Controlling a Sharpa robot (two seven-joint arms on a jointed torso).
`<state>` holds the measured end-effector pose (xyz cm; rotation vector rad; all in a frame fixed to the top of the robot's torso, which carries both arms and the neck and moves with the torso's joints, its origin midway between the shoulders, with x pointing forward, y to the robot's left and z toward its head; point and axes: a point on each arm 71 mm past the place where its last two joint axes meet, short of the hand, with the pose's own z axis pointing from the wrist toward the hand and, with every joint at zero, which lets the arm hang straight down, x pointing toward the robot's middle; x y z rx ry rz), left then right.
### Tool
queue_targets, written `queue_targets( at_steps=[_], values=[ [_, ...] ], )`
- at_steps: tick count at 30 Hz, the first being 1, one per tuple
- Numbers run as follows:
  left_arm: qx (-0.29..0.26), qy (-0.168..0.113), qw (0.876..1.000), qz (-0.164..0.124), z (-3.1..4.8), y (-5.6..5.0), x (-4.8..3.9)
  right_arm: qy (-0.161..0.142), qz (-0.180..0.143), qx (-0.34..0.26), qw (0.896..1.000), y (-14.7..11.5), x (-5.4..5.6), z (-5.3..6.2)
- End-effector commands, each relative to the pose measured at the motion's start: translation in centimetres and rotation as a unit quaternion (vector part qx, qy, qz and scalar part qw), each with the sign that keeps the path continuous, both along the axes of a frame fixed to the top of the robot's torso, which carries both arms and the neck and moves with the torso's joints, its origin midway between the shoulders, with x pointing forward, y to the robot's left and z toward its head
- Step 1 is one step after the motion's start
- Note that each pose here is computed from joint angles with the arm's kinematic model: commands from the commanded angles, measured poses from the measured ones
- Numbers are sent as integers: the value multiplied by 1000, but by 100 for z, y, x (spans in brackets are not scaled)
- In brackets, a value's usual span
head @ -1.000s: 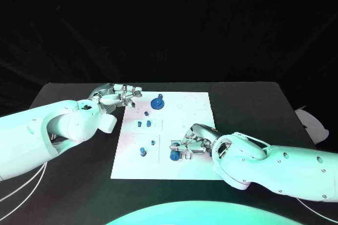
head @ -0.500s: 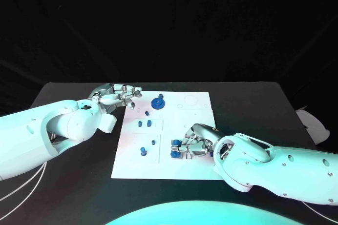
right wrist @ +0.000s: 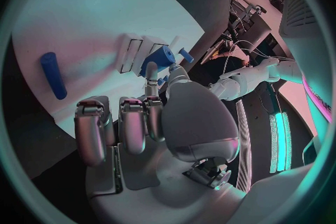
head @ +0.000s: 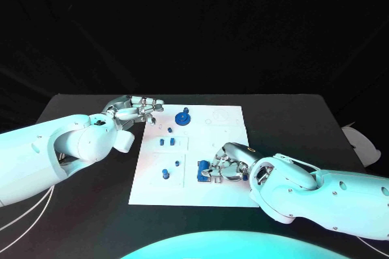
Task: Assemble the parts on the task board
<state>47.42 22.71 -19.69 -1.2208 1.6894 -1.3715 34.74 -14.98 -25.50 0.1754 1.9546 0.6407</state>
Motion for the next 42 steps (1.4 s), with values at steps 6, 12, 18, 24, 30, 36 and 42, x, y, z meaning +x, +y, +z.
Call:
queue_targets(
  at_steps=[6, 12, 18, 24, 30, 36, 42],
  values=[
    [-4, -1, 1000, -9, 9, -24, -10, -1, 14, -17, 1000, 23, -1, -20],
    [-4, -1, 1000, -9, 9, -24, -10, -2, 20, -26, 999, 40, 8, -32],
    [-4, -1, 1000, -9, 10, -24, -11, -19, 24, -40, 999, 27, 25, -26],
    [-4, 0, 1000, -9, 9, -22, -11, -35, 21, -47, 998, -10, 47, -18],
    [-4, 0, 1000, -9, 8, -17, -11, -42, 19, -51, 998, -35, 58, -15],
    [-4, 0, 1000, -9, 8, -16, -11, -38, 22, -45, 998, -11, 44, -9],
    [-3, 0, 1000, -9, 8, -13, -10, -41, 17, -38, 998, -32, 39, 6]
  ],
)
